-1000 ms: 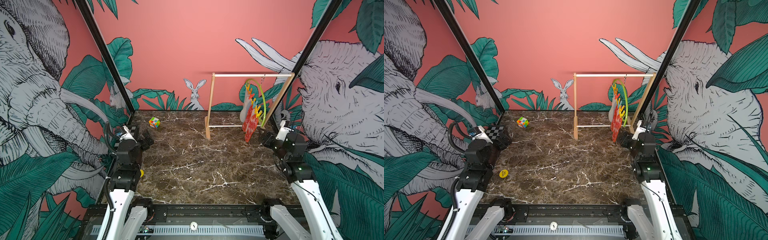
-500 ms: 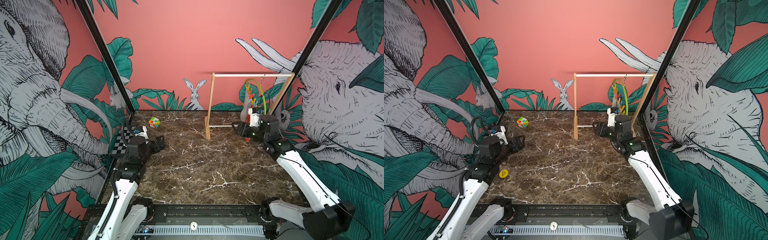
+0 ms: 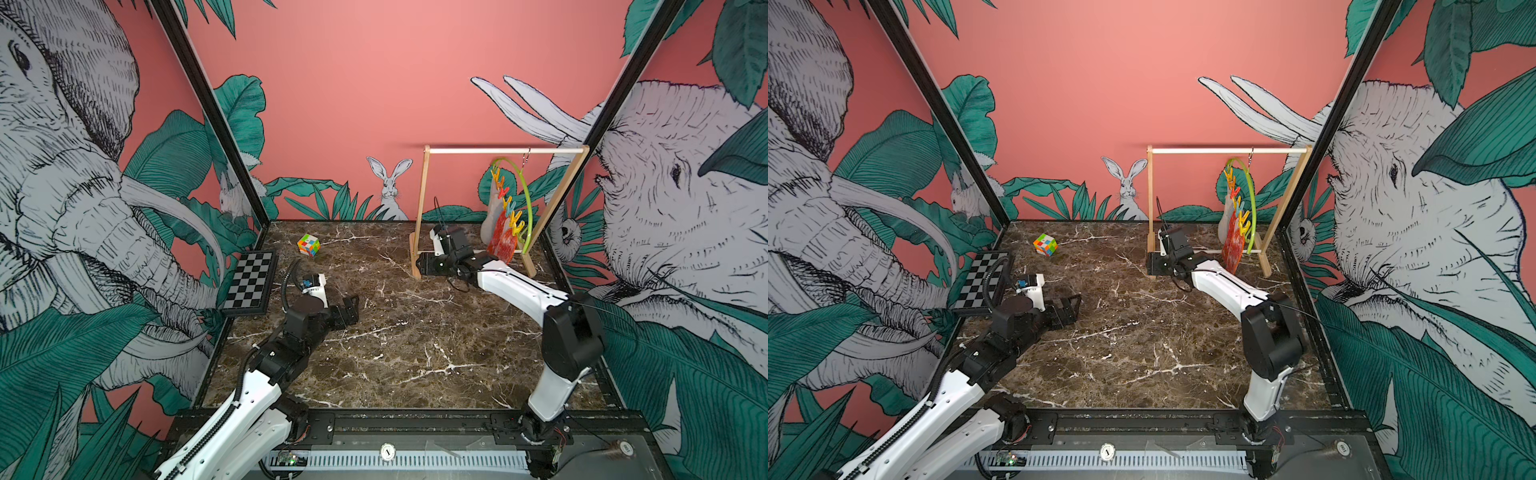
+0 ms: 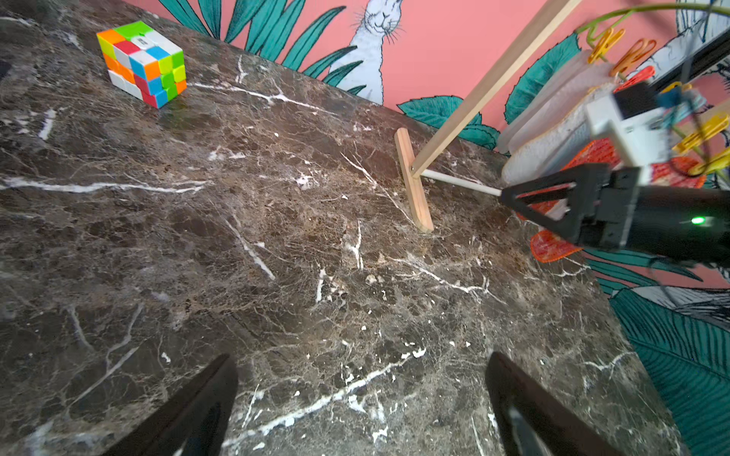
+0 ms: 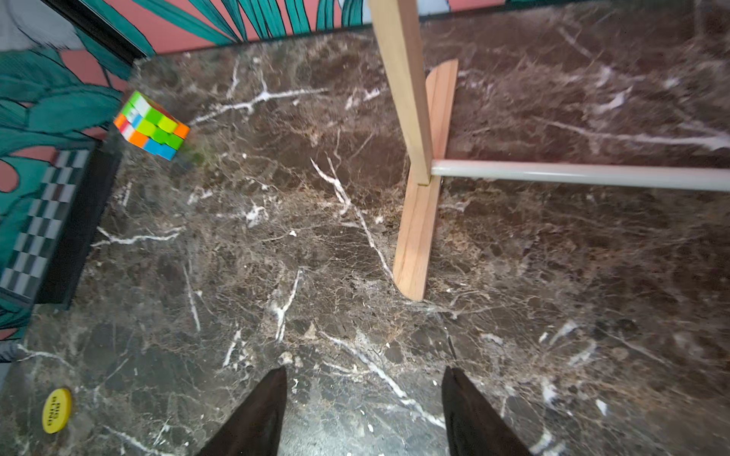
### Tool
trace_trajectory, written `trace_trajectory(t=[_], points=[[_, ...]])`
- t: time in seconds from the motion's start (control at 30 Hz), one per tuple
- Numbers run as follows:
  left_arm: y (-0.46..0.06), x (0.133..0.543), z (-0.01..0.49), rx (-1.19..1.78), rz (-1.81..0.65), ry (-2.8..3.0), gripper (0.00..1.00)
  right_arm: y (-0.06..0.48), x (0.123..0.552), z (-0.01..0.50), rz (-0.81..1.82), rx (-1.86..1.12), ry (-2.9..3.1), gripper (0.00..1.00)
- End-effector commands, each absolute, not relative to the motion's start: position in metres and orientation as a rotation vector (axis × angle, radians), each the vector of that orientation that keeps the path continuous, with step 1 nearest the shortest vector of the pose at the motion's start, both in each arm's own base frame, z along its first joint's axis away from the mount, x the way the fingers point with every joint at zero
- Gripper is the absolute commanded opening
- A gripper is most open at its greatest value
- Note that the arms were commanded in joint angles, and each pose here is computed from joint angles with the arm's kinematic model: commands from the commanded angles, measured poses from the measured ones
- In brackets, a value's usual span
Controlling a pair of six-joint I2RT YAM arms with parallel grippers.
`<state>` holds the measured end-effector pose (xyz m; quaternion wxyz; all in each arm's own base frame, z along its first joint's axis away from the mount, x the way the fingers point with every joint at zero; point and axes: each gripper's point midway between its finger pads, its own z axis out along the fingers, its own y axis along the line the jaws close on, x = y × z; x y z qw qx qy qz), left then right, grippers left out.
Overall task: Take the shoe insoles off the hanger
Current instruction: Move the clothesline to the center of the board.
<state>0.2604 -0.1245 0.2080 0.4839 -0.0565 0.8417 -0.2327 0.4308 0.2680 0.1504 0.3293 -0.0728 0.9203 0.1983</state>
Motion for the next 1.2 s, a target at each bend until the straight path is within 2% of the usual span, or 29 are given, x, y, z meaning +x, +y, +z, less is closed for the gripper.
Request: trace_trajectory(t=[0.0, 0.33, 1.17], points=[[-0.112, 0.257, 0.205, -0.190, -0.522, 2.037, 1.00, 0.268, 0.447, 0.133, 0.430, -0.135, 2.435, 0.62], [-0.108, 0.252, 0.193, -0.216, -0.509, 2.067, 1.00, 0.272, 0.462, 0.072, 0.334, -0.079, 2.512, 0.66], [-0.098, 0.242, 0.180, -0.275, -0.500, 2.086, 1.00, 0.281, 0.487, 0.023, 0.227, 0.045, 2.555, 0.46]])
